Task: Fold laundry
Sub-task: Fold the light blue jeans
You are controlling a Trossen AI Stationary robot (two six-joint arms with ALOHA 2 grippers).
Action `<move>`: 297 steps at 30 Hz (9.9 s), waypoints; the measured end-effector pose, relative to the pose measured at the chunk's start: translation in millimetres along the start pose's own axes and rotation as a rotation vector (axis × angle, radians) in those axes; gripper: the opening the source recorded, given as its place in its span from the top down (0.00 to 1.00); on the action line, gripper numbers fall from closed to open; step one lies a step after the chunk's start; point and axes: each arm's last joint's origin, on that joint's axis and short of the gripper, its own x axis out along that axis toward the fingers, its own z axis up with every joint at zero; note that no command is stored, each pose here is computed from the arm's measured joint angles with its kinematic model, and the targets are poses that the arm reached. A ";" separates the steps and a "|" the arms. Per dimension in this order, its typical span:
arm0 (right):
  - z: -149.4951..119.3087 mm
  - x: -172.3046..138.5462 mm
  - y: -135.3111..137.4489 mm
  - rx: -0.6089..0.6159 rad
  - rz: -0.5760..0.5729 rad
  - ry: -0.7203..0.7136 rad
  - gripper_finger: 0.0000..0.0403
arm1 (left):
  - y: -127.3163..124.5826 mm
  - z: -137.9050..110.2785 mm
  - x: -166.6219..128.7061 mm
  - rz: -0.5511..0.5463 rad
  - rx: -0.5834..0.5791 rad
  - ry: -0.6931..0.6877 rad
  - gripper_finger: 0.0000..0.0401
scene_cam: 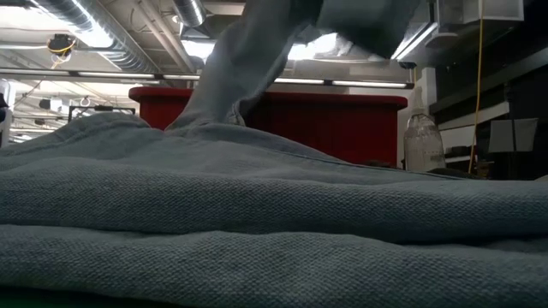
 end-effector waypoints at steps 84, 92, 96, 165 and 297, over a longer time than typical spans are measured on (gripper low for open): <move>-233.9 139.1 42.6 0.004 -0.245 1.465 0.98 | -108.0 -78.8 50.2 0.057 -0.217 0.594 0.68; -234.0 139.5 43.2 0.022 -0.227 1.454 0.75 | -105.6 -73.4 44.4 0.048 -0.194 0.593 0.73; -233.9 139.4 42.8 0.010 -0.240 1.461 0.61 | -103.7 -67.4 33.3 0.045 -0.196 0.621 0.75; -134.3 202.5 103.2 -0.777 0.040 0.764 0.53 | -136.0 -43.2 10.1 -0.044 -0.357 0.597 0.75; -48.0 318.2 103.8 -1.395 -0.017 0.546 0.99 | -110.5 2.4 -98.3 -0.075 -0.475 0.652 0.75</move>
